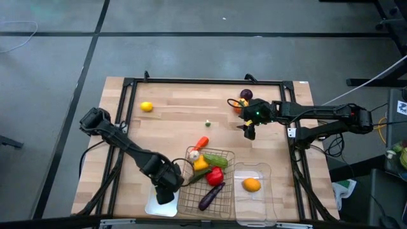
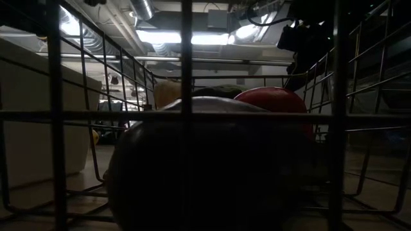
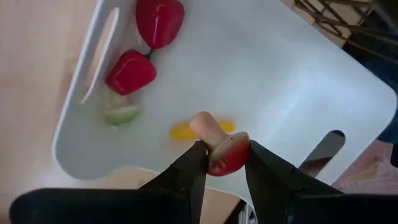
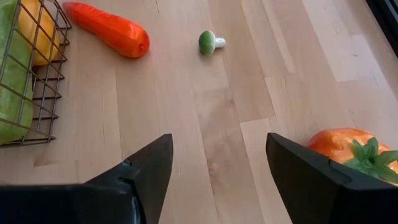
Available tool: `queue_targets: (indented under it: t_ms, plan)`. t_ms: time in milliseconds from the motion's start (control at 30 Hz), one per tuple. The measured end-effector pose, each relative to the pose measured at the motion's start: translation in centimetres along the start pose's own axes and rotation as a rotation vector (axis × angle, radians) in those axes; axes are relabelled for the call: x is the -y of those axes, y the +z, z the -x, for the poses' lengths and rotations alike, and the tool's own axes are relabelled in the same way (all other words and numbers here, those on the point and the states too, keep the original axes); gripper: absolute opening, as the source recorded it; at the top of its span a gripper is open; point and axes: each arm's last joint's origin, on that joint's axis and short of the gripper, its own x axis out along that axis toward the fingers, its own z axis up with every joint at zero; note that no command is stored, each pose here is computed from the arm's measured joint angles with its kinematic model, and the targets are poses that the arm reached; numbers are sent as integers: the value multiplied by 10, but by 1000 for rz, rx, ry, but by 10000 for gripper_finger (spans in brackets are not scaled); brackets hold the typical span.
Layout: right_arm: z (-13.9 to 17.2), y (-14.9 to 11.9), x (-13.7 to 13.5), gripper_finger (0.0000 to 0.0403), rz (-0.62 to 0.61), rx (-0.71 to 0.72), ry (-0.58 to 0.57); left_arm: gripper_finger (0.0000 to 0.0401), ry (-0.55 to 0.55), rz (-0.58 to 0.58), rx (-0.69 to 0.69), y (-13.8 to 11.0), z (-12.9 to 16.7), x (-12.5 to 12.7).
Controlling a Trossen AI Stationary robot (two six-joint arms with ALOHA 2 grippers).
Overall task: Sort produce into baskets
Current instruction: Put the orange mushroom into the white bin, then put the green mushroom into the white bin
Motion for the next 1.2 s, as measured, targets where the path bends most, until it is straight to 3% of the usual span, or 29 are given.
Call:
queue_targets:
  t_ms: [600,767,933,1067,1200]
  plan:
    - [0,0,0,257,0,2,0,103,39,8,-14,12,-20,-23]
    - [0,0,0,257,0,2,0,146,29,-31,-8,12,-20,-22]
    - [0,0,0,257,0,2,0,193,26,0,-8,14,-20,-23]
    - [0,0,0,257,0,1,0,206,9,27,-24,18,-18,-25]
    - [0,0,0,257,0,2,0,207,-83,51,-87,28,-9,-26]
